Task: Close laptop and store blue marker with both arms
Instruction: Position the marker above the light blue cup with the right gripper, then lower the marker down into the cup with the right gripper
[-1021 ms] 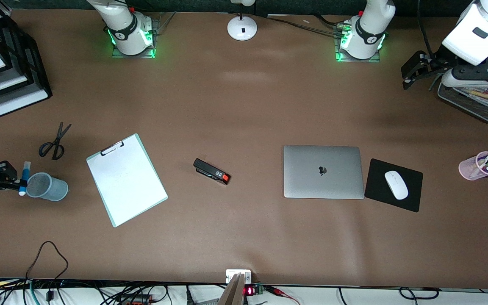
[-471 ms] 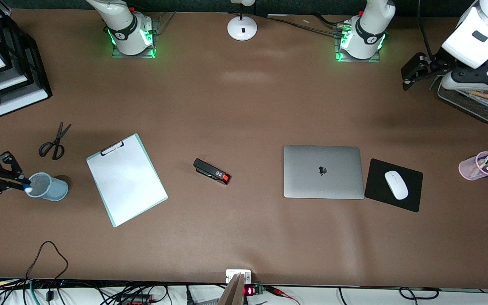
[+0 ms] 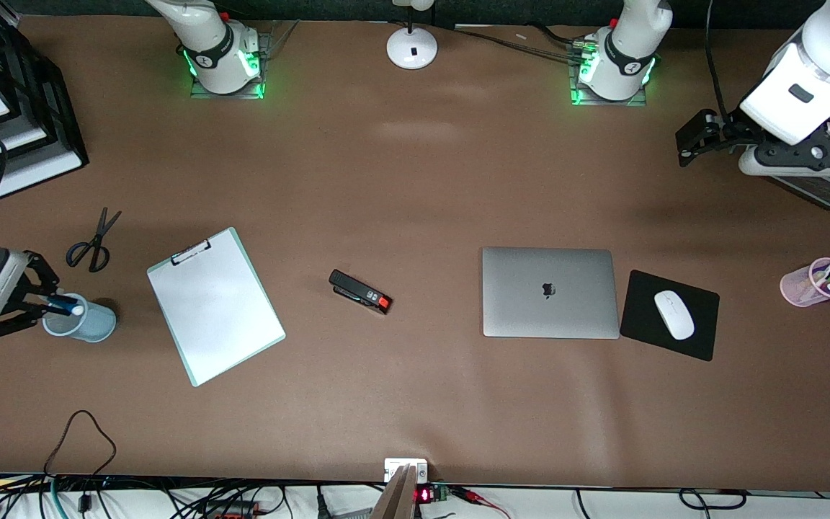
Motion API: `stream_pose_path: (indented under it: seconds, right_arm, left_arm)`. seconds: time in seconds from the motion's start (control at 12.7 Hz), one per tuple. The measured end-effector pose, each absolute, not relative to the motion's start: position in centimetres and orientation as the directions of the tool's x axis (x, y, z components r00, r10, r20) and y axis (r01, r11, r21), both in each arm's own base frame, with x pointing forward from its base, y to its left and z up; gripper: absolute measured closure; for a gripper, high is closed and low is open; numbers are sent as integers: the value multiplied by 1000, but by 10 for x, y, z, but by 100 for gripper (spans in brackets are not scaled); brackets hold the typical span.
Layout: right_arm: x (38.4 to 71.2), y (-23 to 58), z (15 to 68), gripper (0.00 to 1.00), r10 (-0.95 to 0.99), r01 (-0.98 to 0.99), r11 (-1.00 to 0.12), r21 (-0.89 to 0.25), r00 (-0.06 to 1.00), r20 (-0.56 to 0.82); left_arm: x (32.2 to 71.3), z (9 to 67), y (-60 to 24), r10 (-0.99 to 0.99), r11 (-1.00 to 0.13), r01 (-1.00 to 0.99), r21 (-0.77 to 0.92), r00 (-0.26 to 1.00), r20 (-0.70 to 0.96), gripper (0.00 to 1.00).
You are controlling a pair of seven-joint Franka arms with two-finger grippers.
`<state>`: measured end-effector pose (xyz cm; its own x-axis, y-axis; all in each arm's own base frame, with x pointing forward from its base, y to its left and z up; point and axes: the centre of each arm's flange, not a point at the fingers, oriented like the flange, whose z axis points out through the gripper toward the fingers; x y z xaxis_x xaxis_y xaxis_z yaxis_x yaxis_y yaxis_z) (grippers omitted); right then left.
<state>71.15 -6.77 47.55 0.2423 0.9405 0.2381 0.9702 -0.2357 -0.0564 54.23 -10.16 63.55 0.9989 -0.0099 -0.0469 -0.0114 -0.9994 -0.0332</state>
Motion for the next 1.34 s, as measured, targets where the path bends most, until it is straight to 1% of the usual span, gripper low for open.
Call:
stream_pose_path:
  seconds: [0.16, 0.39, 0.63, 0.86, 1.18, 1.34]
  right_arm:
    - [710, -65, 475, 83, 951, 987, -154, -54, 163, 264]
    - [710, -69, 477, 83, 955, 998, -55, -18, 58, 292]
    - [710, -87, 474, 83, 927, 1000, -25, 14, 18, 376]
    - [711, -120, 453, 83, 896, 999, -1, 37, -15, 443]
    - [707, -162, 427, 83, 865, 999, -3, 47, -21, 502]
    - [702, -179, 413, 83, 836, 1000, -8, 28, -8, 549]
  left_arm:
    - [543, 635, -99, -6, -999, -8, -40, 999, -47, 0]
    - [544, 635, -97, -2, -999, -4, -50, 999, -45, 0]
    - [544, 634, -97, -1, -999, -3, -50, 999, -46, 0]
    - [547, 629, -96, 0, -999, -3, -54, 998, -55, 0]
    - [549, 626, -96, -1, -997, -6, -72, 998, -57, 0]
    - [548, 626, -97, -5, -997, -9, -73, 998, -60, 0]
